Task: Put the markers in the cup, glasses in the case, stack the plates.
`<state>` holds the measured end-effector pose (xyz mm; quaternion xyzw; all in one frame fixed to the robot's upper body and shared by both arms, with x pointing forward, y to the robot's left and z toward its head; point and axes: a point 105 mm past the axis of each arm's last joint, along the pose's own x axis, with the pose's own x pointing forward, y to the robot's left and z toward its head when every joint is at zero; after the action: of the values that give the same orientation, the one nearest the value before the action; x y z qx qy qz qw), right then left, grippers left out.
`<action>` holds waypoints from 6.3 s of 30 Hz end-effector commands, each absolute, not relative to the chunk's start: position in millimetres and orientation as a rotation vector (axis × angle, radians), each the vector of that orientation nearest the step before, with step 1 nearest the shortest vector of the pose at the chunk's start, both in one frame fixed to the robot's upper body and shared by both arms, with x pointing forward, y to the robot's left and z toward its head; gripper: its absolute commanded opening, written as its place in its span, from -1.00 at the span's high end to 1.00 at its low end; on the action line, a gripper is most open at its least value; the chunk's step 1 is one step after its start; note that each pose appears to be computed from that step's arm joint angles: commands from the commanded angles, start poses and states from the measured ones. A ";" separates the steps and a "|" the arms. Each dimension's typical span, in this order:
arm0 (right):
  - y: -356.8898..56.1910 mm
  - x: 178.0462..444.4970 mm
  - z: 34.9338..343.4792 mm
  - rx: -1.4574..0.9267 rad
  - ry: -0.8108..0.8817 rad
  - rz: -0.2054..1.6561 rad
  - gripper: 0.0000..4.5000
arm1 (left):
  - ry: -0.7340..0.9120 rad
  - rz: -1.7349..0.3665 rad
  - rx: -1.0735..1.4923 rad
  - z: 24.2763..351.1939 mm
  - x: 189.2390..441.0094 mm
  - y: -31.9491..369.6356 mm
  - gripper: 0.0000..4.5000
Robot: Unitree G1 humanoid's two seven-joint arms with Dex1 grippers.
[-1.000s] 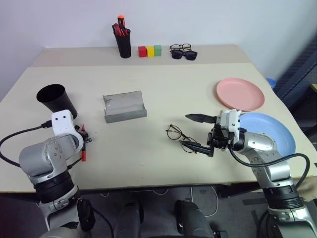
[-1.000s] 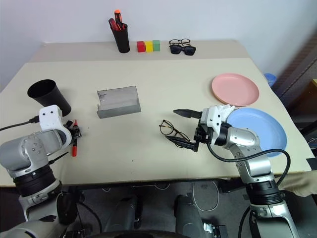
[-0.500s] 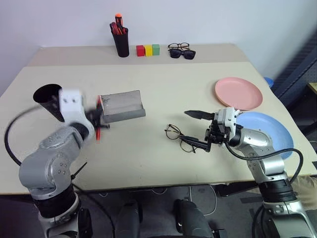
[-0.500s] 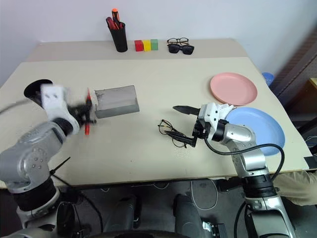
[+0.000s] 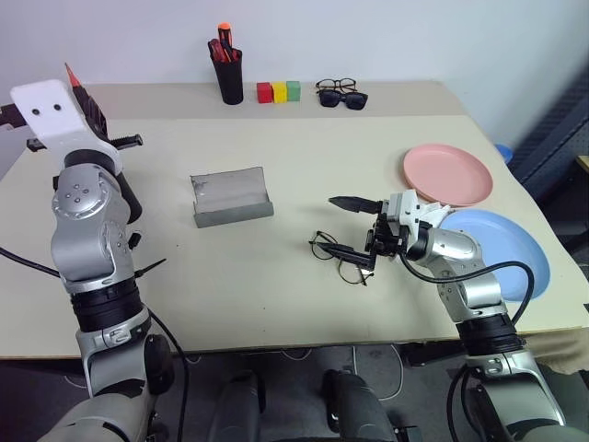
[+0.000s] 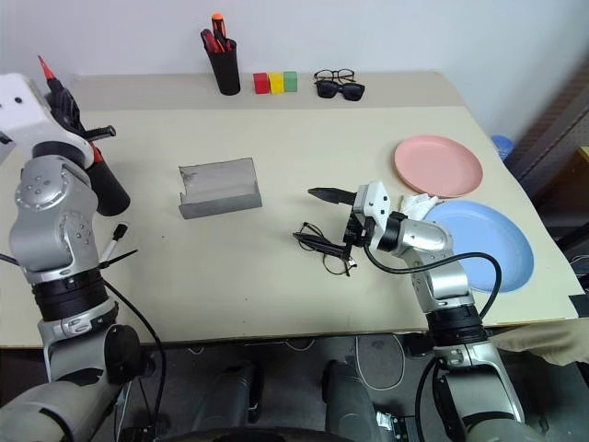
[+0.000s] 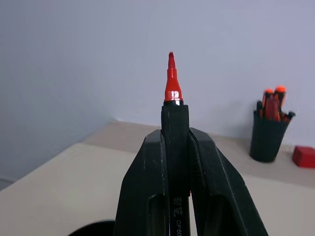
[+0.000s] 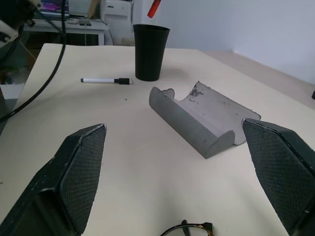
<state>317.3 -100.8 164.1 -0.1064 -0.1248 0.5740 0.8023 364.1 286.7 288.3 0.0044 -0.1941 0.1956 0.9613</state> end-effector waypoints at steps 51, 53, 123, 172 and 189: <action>-89.4 316.6 179.8 -0.194 -0.332 1.238 -1.00 | -0.290 0.029 0.078 241.2 340.3 244.8 -0.71; -89.4 317.1 178.4 -0.194 -0.330 1.236 -1.00 | -0.163 -0.087 0.159 226.8 326.6 241.0 -0.71; -53.5 320.6 180.5 -0.177 -0.417 1.302 -1.00 | -0.508 0.428 0.205 294.2 368.7 341.5 0.98; -127.6 301.0 146.2 -0.294 -0.174 1.101 -1.00 | 0.347 -0.818 0.494 206.9 391.1 212.8 -0.53; -158.0 278.4 152.6 -0.324 -0.151 0.918 -1.00 | 0.557 -0.973 0.626 156.7 415.7 184.0 0.29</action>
<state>281.1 -157.3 138.1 -0.1435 -0.0487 0.4442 0.8830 410.1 187.9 136.6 0.2708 0.2835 -0.4537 0.8003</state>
